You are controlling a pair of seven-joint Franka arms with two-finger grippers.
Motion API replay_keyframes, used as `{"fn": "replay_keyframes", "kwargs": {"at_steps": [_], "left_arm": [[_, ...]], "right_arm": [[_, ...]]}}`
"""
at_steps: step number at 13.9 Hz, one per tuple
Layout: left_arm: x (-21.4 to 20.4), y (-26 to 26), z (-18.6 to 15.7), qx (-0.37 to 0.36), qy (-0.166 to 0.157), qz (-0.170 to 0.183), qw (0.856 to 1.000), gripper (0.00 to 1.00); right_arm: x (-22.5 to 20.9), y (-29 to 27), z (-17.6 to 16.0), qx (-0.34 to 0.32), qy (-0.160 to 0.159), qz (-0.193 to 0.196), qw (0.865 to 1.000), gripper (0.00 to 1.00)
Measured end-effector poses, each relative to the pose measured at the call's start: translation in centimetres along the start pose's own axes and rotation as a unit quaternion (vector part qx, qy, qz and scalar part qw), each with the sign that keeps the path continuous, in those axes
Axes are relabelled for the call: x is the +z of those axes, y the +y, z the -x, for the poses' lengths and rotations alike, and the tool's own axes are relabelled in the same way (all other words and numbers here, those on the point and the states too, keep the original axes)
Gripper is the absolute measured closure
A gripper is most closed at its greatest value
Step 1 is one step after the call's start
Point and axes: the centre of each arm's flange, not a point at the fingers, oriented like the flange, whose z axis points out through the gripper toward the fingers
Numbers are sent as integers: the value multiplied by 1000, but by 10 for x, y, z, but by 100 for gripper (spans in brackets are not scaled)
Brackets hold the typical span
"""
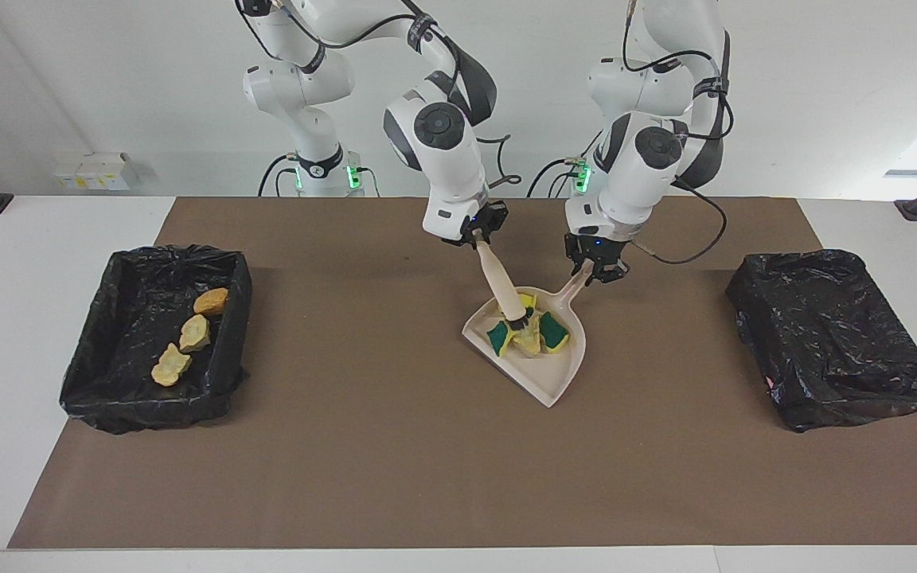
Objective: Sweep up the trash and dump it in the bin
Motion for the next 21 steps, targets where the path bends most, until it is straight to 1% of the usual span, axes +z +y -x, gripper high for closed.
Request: {"fn": "replay_keyframes", "kwargs": {"at_steps": [3, 6, 8, 10, 13, 15, 18, 19, 21], "left_arm": [[-1, 0, 0, 0, 1, 0, 1000, 68], [-1, 0, 0, 0, 2, -1, 1000, 68], [-1, 0, 0, 0, 3, -1, 1000, 68], [-2, -1, 0, -1, 4, -2, 1000, 68], [-4, -11, 4, -11, 5, -2, 1000, 68], [-6, -19, 8, -18, 7, -3, 1000, 68], [-17, -44, 21, -38, 16, -7, 999, 68], [-26, -58, 30, -41, 19, -8, 999, 68], [-46, -84, 51, -57, 11, 0, 998, 68]], "right_arm": [[-18, 0, 14, 15, -13, 3, 1000, 75], [-23, -6, 19, 67, -13, -1, 998, 75], [-21, -14, 26, 91, -20, 3, 996, 75], [-16, -30, 41, 136, -27, 14, 990, 75], [-1, -54, 80, 185, -26, 40, 982, 75], [12, -56, 104, 189, -10, 49, 981, 75], [44, -59, 124, 173, 13, 54, 983, 75], [58, -60, 129, 159, 20, 69, 985, 75], [77, -61, 137, 138, 22, 92, 986, 75]]}}
